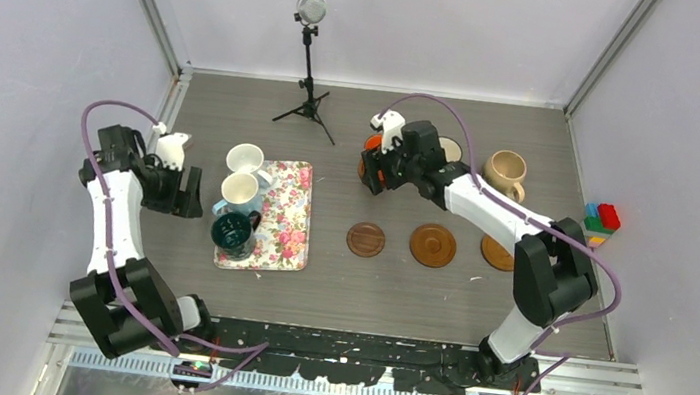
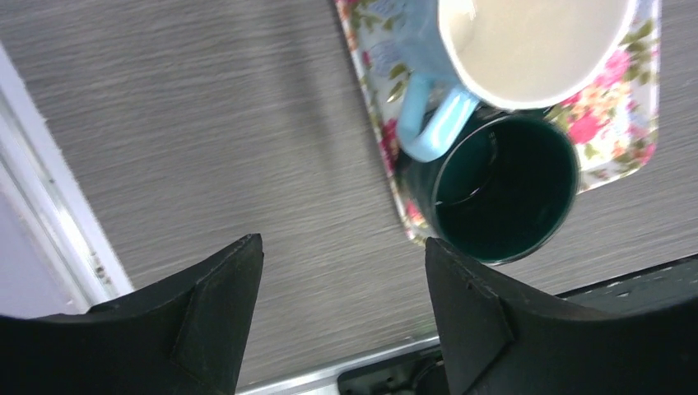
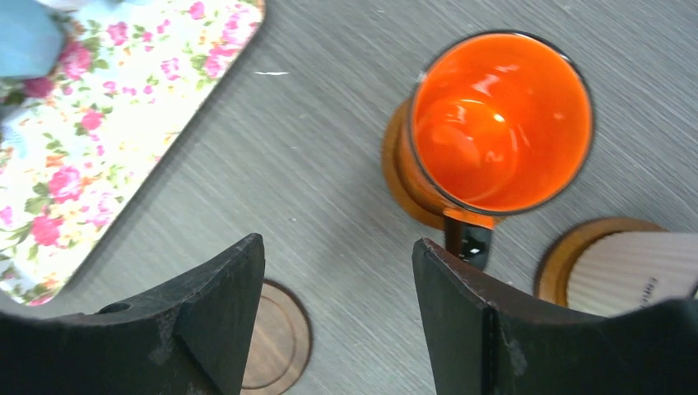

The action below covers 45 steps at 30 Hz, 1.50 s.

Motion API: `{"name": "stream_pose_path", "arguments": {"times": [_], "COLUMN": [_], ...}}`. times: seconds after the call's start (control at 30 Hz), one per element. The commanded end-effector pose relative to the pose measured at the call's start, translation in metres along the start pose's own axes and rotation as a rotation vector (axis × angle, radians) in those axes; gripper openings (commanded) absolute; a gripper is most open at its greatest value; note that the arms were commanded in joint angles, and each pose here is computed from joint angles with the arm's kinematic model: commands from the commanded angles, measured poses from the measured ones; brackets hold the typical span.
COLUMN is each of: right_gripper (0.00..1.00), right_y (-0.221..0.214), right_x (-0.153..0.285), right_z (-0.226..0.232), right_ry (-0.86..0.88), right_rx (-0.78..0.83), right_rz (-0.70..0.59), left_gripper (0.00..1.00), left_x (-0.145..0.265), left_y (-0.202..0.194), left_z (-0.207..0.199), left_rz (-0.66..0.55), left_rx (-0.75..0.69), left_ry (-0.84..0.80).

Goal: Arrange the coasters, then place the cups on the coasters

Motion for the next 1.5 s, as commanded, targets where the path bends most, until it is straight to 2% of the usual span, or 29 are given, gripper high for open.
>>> {"name": "stream_pose_path", "arguments": {"times": [0.0,0.2,0.7,0.77,0.87,1.17,1.37,1.47], "right_gripper": [0.71,0.71,0.71,0.71,0.71,0.71,0.71,0.71], "right_y": [0.039,0.032,0.021,0.019,0.014,0.002,-0.010,-0.011], "right_x": [0.018,0.011,0.004,0.003,0.002,-0.005,-0.003,-0.008], "right_z": [0.030,0.056,0.073,0.077,0.089,0.135,0.175,0.190], "right_ry": [0.091,0.164,0.221,0.239,0.275,0.412,0.603,0.670], "right_rx": [0.039,0.072,0.096,0.110,0.156,0.322,0.620,0.733], "right_rz": [-0.084,-0.041,0.014,0.022,0.039,0.065,0.102,0.104], "left_gripper": [0.70,0.60,0.62,0.64,0.74,0.88,0.97,0.98], "left_x": [-0.002,-0.022,-0.049,-0.052,-0.058,-0.067,-0.055,-0.046], "left_y": [-0.020,-0.030,-0.020,-0.019,-0.019,-0.016,-0.020,-0.017], "left_z": [0.017,0.014,-0.007,-0.012,-0.022,-0.033,-0.034,-0.035], "left_rz": [0.063,0.051,0.013,0.017,0.033,0.048,0.111,0.095], "left_rx": [-0.110,-0.084,-0.062,-0.078,-0.112,-0.134,-0.141,-0.096], "left_ry": [0.062,0.028,-0.063,-0.067,-0.073,-0.070,-0.086,-0.122]}}
Point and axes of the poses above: each gripper's point midway between its finger pads, its own x axis back along the fingers, its own z axis along the line the jaws close on, y = z × x, the point moved 1 cm from there along x, back along the fingers, and after that the axes turned 1 degree about x, right-handed, at the moved point
